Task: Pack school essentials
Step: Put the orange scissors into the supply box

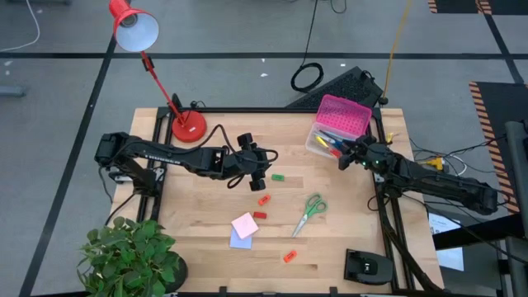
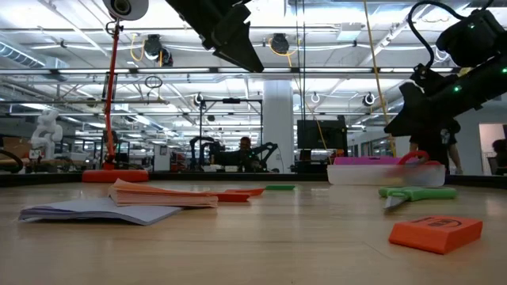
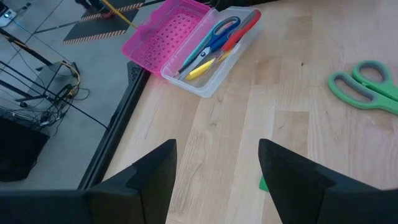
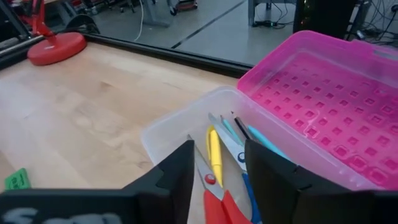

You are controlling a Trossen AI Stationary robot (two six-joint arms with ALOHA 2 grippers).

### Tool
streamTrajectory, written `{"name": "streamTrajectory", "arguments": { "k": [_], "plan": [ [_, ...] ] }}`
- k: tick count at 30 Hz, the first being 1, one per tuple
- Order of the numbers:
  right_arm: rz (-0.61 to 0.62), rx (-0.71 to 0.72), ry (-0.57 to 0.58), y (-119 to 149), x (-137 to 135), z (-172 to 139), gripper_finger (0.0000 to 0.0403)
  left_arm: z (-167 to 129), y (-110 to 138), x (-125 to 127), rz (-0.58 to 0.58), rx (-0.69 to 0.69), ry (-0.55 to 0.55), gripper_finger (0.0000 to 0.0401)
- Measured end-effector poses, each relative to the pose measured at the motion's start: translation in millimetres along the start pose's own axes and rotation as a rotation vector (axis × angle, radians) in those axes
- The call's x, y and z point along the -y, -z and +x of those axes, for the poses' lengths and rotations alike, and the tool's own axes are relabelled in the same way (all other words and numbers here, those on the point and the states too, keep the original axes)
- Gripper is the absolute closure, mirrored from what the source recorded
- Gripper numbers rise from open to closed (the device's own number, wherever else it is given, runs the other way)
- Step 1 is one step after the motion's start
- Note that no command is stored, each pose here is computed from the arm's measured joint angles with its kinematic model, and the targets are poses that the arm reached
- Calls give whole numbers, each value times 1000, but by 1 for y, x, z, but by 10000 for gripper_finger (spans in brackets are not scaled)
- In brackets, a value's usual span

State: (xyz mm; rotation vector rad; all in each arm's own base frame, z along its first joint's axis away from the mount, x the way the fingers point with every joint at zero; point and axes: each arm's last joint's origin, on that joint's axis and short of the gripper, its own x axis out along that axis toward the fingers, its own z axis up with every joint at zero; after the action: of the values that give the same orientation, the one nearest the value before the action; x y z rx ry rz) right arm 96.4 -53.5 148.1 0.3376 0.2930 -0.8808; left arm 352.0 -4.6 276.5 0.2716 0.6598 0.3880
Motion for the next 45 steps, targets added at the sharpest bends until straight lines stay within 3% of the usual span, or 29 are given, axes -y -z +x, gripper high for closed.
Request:
{"name": "streamTrajectory", "arguments": {
  "k": [4, 7, 15, 22, 29, 36, 41, 45],
  "plan": [
    [-38, -26, -49, 1, -1, 0, 258, 0, 0, 0, 0, 0, 0, 171],
    [5, -62, -137, 2, -4, 0, 264, 0, 0, 0, 0, 0, 0, 171],
    [17, -156, -275, 1, -9, -4, 321, 0, 0, 0, 12, -2, 0, 171],
    [-84, -303, -282, -7, -15, -5, 396, 0, 0, 0, 33, -4, 1, 171],
    [-135, -434, -262, -19, -32, 5, 400, 0, 0, 0, 32, -4, 2, 171],
    [-280, -688, -87, -36, -51, 7, 402, 0, 0, 0, 31, -3, 6, 171],
    [-336, -826, 34, -25, -54, 13, 402, 0, 0, 0, 28, 1, 18, 171],
    [-391, -840, 140, -18, -53, 21, 403, 0, 0, 1, 25, 4, 27, 171]
  ]
}}
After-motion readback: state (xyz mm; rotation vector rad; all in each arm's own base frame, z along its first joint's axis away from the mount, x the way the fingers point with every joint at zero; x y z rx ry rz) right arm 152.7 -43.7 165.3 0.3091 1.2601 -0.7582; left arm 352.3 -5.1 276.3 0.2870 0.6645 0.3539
